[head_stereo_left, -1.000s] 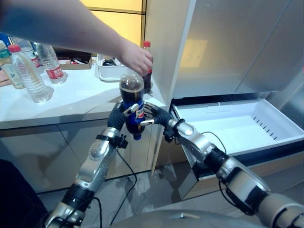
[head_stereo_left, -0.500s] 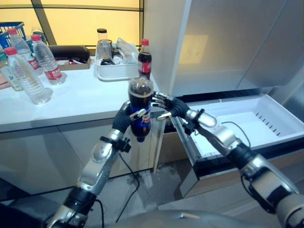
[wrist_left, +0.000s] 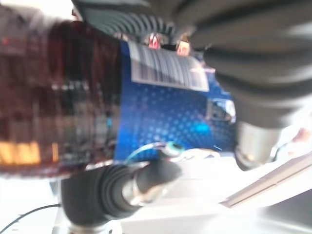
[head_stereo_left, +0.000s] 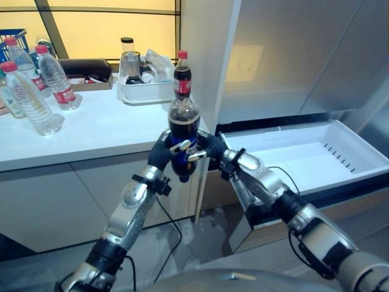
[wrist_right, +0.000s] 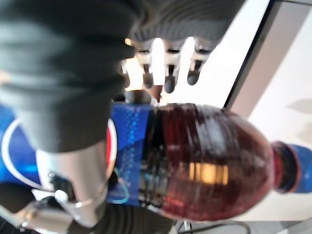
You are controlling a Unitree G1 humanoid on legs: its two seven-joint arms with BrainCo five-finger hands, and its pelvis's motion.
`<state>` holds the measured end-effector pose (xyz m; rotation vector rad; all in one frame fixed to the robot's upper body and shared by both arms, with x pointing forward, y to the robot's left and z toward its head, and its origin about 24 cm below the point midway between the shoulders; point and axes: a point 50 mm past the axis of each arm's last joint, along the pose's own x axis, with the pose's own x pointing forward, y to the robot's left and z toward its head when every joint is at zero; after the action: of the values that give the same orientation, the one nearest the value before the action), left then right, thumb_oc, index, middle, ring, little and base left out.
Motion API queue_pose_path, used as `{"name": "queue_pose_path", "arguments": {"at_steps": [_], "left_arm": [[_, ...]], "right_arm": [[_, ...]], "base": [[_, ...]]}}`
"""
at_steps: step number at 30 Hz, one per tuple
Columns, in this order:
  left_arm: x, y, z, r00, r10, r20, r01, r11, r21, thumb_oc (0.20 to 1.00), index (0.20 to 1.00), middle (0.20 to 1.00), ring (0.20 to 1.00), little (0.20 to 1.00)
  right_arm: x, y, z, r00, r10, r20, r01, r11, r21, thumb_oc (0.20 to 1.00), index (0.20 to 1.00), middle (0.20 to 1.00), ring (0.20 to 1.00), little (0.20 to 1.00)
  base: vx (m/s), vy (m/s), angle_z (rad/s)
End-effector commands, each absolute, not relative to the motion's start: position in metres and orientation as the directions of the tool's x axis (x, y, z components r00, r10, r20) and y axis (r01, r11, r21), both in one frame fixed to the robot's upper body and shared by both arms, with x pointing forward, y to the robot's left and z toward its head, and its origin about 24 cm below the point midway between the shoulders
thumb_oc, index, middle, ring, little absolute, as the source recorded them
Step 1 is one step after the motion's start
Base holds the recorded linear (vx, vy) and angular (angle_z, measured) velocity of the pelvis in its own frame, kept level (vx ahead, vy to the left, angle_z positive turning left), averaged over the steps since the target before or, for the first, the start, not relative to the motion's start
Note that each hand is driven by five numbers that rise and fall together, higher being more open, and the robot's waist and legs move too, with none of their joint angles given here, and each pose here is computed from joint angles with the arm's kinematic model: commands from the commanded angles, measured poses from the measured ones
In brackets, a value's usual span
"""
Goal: Take the drinks into the refrigerator
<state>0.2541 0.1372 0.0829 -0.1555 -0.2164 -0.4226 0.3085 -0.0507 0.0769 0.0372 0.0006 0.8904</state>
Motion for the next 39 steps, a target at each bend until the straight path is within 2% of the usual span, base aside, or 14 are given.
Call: {"name": "queue_pose_path", "arguments": {"at_steps": [1, 6, 14, 19, 24, 30, 39], "left_arm": [[0.26, 0.108, 0.157, 0.688, -0.452, 0.569, 0.569, 0.821, -0.036, 0.2, 0.2, 0.2, 0.2, 0.2], [0.259, 0.113, 0.146, 0.725, -0.438, 0.531, 0.547, 0.835, -0.06, 0.2, 0.2, 0.2, 0.2, 0.2], [0.259, 0.104, 0.156, 0.699, -0.427, 0.574, 0.567, 0.82, -0.08, 0.2, 0.2, 0.2, 0.2, 0.2], [0.259, 0.091, 0.165, 0.671, -0.442, 0.596, 0.597, 0.798, -0.08, 0.2, 0.2, 0.2, 0.2, 0.2], [0.261, 0.09, 0.169, 0.66, -0.452, 0.601, 0.594, 0.803, -0.048, 0.2, 0.2, 0.2, 0.2, 0.2], [0.262, 0.098, 0.163, 0.691, -0.421, 0.588, 0.565, 0.822, -0.075, 0.2, 0.2, 0.2, 0.2, 0.2], [0.262, 0.086, 0.168, 0.668, -0.428, 0.609, 0.597, 0.796, -0.095, 0.2, 0.2, 0.2, 0.2, 0.2]], "right_arm": [[0.325, -0.043, 0.108, 0.654, 0.744, 0.14, -0.751, 0.66, 0.001, 1.0, 1.0, 1.0, 1.0, 1.0], [0.331, -0.05, 0.121, 0.677, 0.714, 0.178, -0.722, 0.691, -0.022, 1.0, 1.0, 1.0, 1.0, 1.0], [0.328, -0.031, 0.118, 0.656, 0.738, 0.155, -0.741, 0.669, -0.049, 1.0, 1.0, 1.0, 1.0, 1.0], [0.328, -0.014, 0.096, 0.681, 0.729, 0.066, -0.728, 0.684, -0.042, 1.0, 1.0, 1.0, 1.0, 1.0], [0.323, -0.004, 0.086, 0.651, 0.759, 0.013, -0.756, 0.65, -0.079, 1.0, 1.0, 1.0, 1.0, 1.0], [0.319, -0.007, 0.083, 0.643, 0.765, 0.017, -0.763, 0.643, -0.061, 1.0, 1.0, 1.0, 1.0, 1.0], [0.312, 0.02, 0.084, 0.603, 0.797, 0.029, -0.797, 0.604, -0.006, 1.0, 1.0, 1.0, 1.0, 1.0]], "base": [[0.0, 0.0, 0.0], [0.0, 0.0, 0.0], [0.0, 0.0, 0.0], [0.0, 0.0, 0.0], [0.0, 0.0, 0.0], [0.0, 0.0, 0.0], [0.0, 0.0, 0.0]]}}
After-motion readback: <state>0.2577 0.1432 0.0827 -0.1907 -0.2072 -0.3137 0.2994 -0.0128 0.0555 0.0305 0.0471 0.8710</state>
